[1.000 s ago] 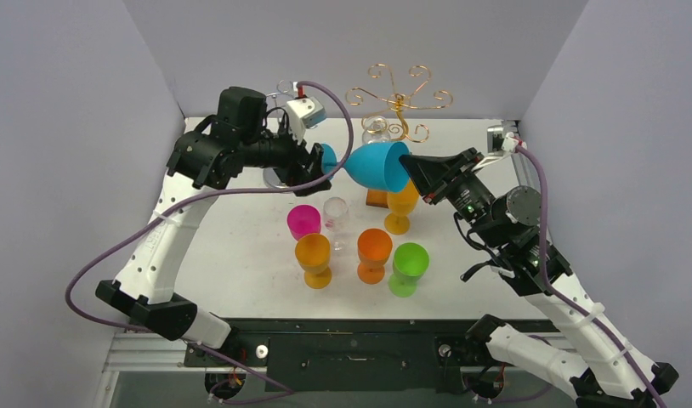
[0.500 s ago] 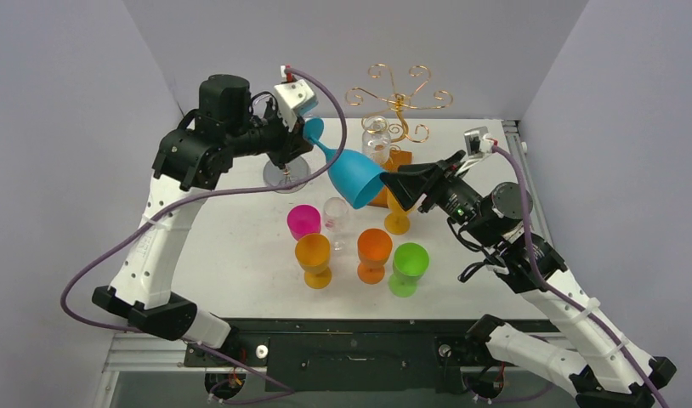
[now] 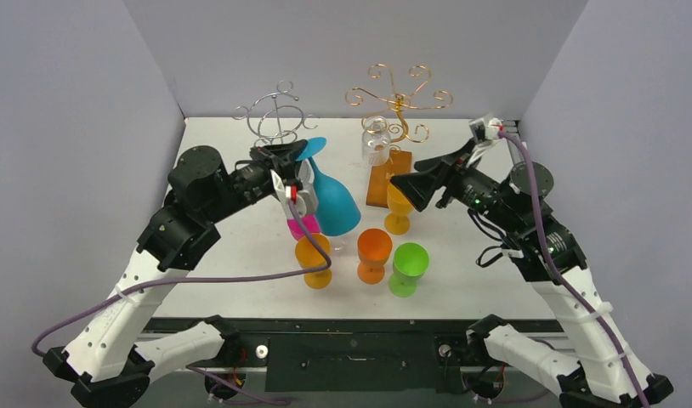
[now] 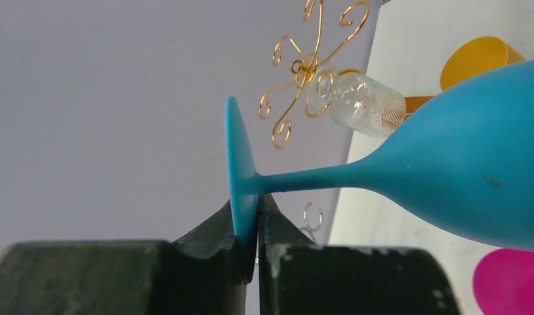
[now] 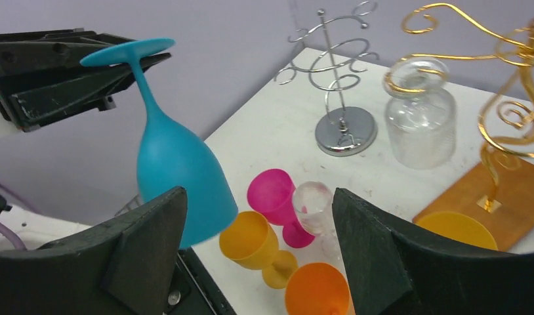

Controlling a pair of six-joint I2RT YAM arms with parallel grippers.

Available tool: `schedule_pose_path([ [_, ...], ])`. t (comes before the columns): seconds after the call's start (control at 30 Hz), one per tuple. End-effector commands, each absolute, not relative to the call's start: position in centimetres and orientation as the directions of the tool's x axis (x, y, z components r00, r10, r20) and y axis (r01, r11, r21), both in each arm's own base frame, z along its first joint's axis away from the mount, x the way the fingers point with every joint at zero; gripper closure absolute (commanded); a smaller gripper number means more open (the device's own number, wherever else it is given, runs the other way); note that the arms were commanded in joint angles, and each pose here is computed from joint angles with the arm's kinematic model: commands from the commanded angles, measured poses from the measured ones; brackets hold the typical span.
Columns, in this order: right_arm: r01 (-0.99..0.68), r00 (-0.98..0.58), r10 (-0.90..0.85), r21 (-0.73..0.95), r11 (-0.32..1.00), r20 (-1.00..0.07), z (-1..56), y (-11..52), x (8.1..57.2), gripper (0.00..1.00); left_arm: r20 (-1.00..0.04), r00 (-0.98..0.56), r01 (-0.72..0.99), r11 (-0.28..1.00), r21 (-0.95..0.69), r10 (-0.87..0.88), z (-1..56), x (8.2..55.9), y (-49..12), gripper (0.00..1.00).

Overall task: Place the wine glass upside down on the wine glass rack
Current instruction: Turn the wine glass upside down at the wine rack.

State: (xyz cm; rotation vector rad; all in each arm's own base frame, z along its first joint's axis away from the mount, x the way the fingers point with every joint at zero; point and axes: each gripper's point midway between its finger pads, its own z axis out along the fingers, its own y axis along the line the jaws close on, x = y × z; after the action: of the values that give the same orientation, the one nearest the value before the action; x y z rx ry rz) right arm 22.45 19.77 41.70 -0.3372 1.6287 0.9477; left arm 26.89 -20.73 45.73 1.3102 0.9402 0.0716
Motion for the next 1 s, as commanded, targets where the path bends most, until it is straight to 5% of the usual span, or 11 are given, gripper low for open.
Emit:
schedule_pose_path([
  [0.0, -0.815, -0.265, 0.177, 0.319, 0.484, -0.948, 43.5, 25.2, 20.9, 0.23, -0.270, 0.806, 0.159, 0.247, 0.956, 0.527, 49.9, 25.7, -22.3, 1.00],
  [0.3, -0.906, -0.183, 0.112, 0.212, 0.367, -0.977, 41.8, 30.2, 18.3, 0.22, -0.234, 0.834, 0.125, 0.242, 0.962, 0.500, 51.7, 24.9, -23.3, 1.00],
  [0.97, -0.919, -0.143, 0.004, 0.134, 0.372, -0.990, 36.7, 32.8, 20.2, 0.20, -0.192, 0.893, 0.103, 0.231, 0.967, 0.406, 53.3, 22.4, -25.3, 1.00],
])
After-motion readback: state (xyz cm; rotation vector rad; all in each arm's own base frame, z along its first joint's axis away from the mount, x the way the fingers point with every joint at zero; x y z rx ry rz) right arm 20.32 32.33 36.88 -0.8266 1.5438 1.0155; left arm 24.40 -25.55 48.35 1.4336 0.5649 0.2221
